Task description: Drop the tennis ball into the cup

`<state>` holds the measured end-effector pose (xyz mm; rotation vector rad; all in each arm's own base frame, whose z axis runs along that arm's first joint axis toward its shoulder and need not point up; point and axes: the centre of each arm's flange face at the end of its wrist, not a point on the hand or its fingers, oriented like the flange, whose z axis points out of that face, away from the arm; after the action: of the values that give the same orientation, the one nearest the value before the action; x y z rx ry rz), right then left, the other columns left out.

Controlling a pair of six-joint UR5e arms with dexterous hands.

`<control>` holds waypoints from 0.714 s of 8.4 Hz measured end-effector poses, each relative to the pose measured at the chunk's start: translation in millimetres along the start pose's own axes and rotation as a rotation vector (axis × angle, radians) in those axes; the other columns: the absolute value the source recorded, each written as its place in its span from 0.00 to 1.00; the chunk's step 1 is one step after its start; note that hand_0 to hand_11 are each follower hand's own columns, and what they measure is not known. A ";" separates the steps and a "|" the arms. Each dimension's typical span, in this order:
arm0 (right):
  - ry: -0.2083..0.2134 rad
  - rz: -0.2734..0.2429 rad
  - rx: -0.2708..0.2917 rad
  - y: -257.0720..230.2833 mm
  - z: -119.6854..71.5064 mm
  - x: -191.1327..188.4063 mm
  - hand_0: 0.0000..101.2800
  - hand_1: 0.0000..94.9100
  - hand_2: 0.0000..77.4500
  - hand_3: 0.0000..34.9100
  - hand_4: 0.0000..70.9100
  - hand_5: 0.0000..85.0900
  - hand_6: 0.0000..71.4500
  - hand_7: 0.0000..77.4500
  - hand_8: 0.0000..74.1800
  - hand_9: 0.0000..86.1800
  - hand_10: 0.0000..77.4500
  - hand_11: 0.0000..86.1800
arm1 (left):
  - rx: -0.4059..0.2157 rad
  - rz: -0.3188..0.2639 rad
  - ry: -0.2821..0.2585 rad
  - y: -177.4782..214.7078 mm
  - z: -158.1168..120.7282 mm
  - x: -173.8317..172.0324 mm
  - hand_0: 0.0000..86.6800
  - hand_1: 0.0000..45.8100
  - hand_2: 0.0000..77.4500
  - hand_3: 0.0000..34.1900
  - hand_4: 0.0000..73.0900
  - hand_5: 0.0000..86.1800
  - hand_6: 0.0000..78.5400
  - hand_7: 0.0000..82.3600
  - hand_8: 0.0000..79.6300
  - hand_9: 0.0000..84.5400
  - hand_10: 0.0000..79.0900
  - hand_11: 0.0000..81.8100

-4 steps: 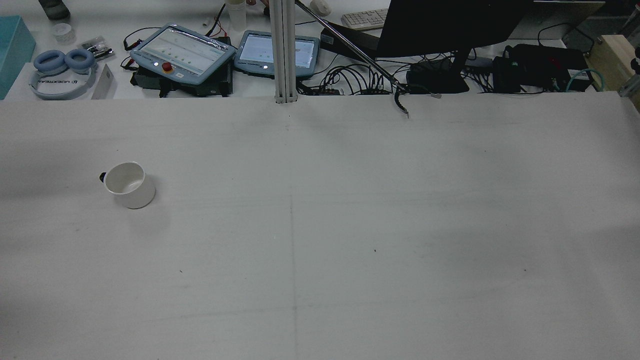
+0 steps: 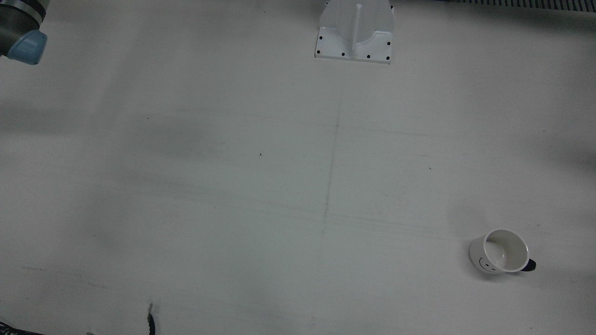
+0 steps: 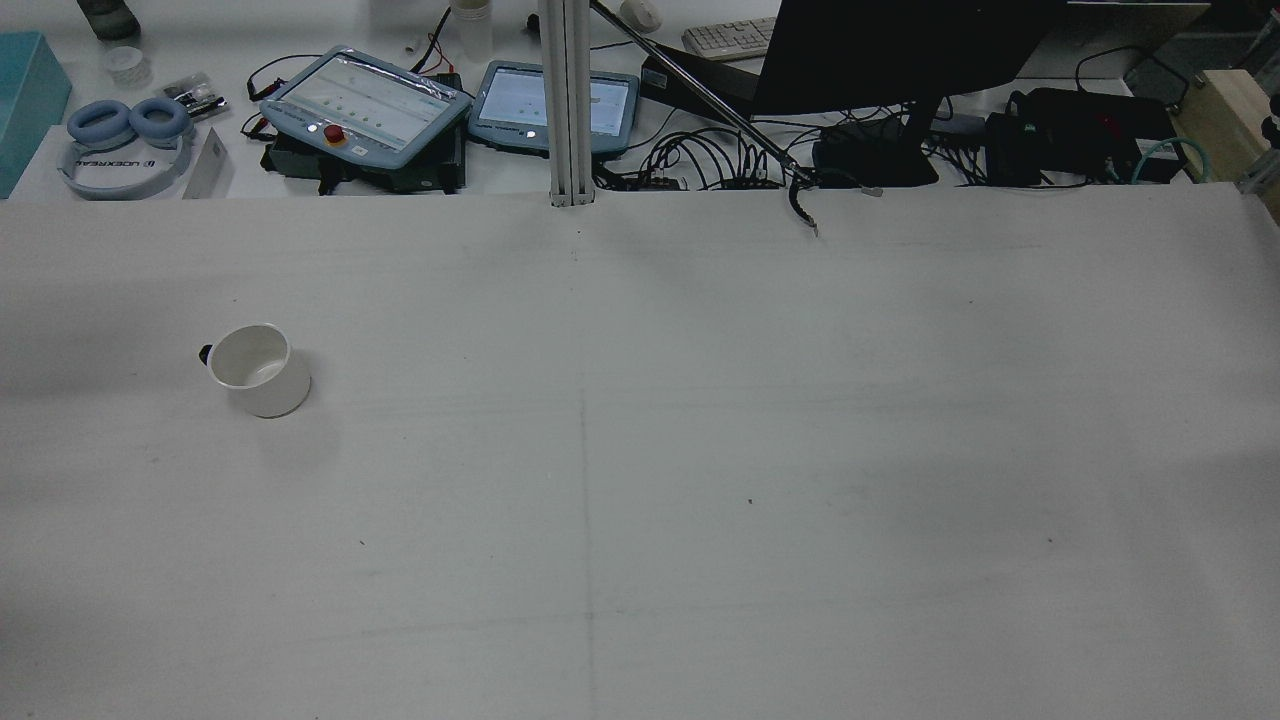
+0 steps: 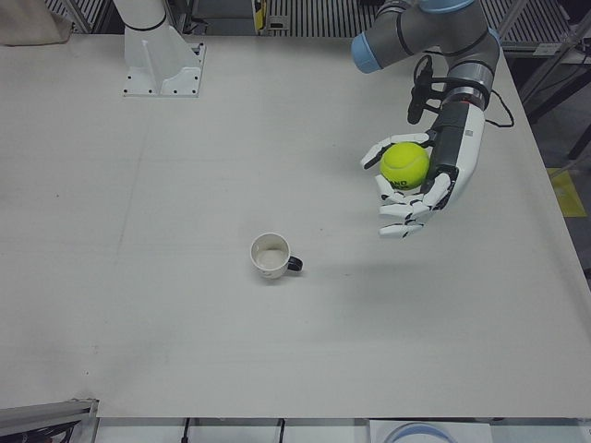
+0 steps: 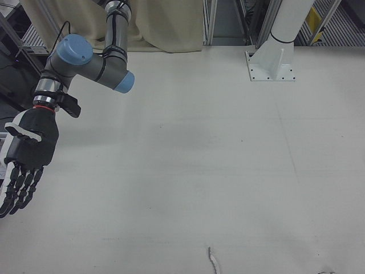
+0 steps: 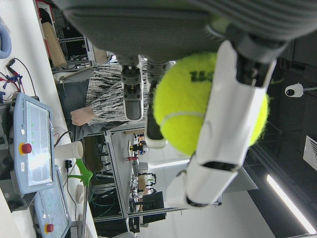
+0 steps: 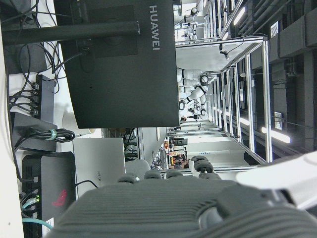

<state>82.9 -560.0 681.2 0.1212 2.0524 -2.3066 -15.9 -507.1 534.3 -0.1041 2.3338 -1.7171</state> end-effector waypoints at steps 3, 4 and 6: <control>0.000 0.000 -0.001 0.3 0.1 0.0 0.00 0.01 0.01 0.00 0.00 0.00 0.00 0.01 0.00 0.00 0.00 0.01 | -0.022 0.002 -0.039 7.1 14.5 -35.3 0.92 0.57 0.39 0.00 0.29 0.34 0.83 0.54 0.64 0.63 0.23 0.36; 0.000 0.000 -0.001 0.5 0.1 0.1 0.00 0.01 0.01 0.00 0.00 0.00 0.00 0.00 0.00 0.00 0.00 0.01 | -0.030 -0.006 -0.053 11.6 22.8 -64.2 0.92 0.57 0.40 0.00 0.31 0.34 0.83 0.54 0.64 0.63 0.23 0.36; 0.000 0.000 -0.002 1.0 0.1 0.1 0.00 0.01 0.01 0.00 0.00 0.00 0.00 0.00 0.00 0.00 0.00 0.01 | -0.049 -0.025 -0.097 29.2 49.4 -122.4 0.92 0.57 0.43 0.00 0.34 0.36 0.83 0.54 0.64 0.64 0.23 0.36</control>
<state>82.9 -560.2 680.3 0.1213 2.0548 -2.3046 116.7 -519.8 511.4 -0.2213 2.3140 -1.6285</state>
